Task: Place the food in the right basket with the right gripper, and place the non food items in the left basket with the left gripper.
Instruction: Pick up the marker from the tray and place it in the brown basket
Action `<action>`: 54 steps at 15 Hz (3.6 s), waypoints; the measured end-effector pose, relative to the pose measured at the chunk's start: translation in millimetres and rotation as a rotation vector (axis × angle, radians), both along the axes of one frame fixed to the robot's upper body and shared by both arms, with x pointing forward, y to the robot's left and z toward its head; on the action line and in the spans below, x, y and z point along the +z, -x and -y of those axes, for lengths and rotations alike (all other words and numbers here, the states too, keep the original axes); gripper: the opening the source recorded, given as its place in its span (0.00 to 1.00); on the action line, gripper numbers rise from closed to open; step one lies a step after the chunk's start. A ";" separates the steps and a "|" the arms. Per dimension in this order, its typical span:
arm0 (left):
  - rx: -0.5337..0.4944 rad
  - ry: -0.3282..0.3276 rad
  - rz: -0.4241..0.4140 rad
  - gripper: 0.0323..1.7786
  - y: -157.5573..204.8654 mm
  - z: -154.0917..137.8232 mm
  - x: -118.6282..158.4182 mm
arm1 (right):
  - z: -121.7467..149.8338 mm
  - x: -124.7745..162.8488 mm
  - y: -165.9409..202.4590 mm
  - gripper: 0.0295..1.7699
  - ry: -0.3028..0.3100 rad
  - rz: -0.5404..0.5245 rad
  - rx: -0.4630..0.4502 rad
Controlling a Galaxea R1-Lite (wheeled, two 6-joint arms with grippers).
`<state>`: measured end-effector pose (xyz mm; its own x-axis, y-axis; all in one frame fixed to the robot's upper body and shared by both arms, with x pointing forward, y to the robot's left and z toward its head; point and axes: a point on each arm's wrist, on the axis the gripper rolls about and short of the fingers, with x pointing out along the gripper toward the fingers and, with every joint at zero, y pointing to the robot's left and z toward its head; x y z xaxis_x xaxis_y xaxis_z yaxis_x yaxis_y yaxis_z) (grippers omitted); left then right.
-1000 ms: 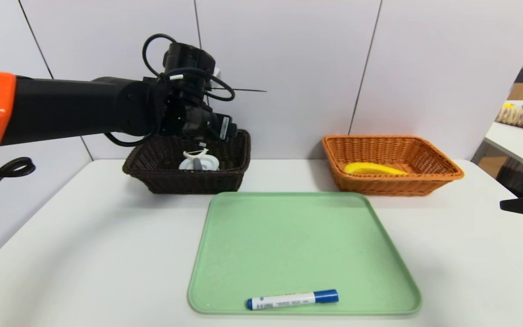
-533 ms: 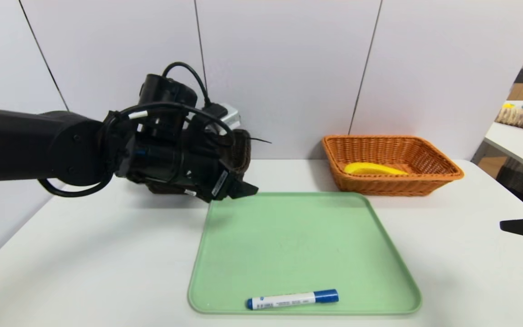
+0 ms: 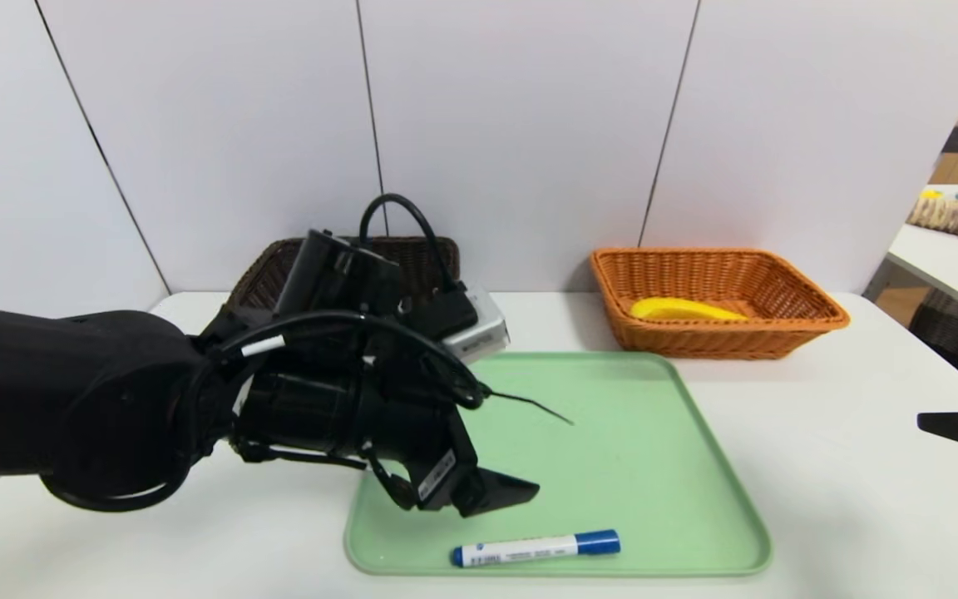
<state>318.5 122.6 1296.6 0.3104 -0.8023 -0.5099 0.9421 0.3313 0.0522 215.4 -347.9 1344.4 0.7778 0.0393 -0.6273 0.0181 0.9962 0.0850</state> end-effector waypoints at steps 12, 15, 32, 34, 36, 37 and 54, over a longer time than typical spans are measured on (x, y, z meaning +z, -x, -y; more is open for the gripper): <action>-0.093 -0.018 -0.008 0.95 10.4 31.9 -35.3 | 2.4 10.6 16.0 0.96 -0.002 0.078 -0.026; -0.091 -0.008 -0.004 0.95 0.2 41.2 -50.5 | 1.5 13.5 20.9 0.96 0.001 0.101 -0.025; -0.066 -0.027 -0.012 0.95 -13.8 44.3 -80.3 | 0.1 20.6 23.5 0.96 0.000 0.134 -0.009; -0.065 -0.019 -0.001 0.95 -14.7 45.1 -85.1 | 0.0 20.6 23.5 0.96 -0.002 0.135 -0.005; -0.065 -0.021 -0.004 0.95 -13.8 44.3 -89.9 | 0.1 21.2 23.0 0.96 -0.003 0.138 -0.005; -0.066 -0.026 -0.008 0.95 -12.7 43.4 -91.7 | 0.0 21.4 22.9 0.96 -0.004 0.137 -0.003; -0.056 -0.039 -0.003 0.95 -0.2 31.6 -97.7 | 0.1 19.0 18.8 0.96 -0.014 0.120 0.009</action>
<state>318.8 91.0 1198.9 0.2641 -0.7980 -0.5417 0.9593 0.2758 0.0614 196.6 -348.0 1363.4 0.8470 0.0548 -0.5288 -0.0021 0.9950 0.0997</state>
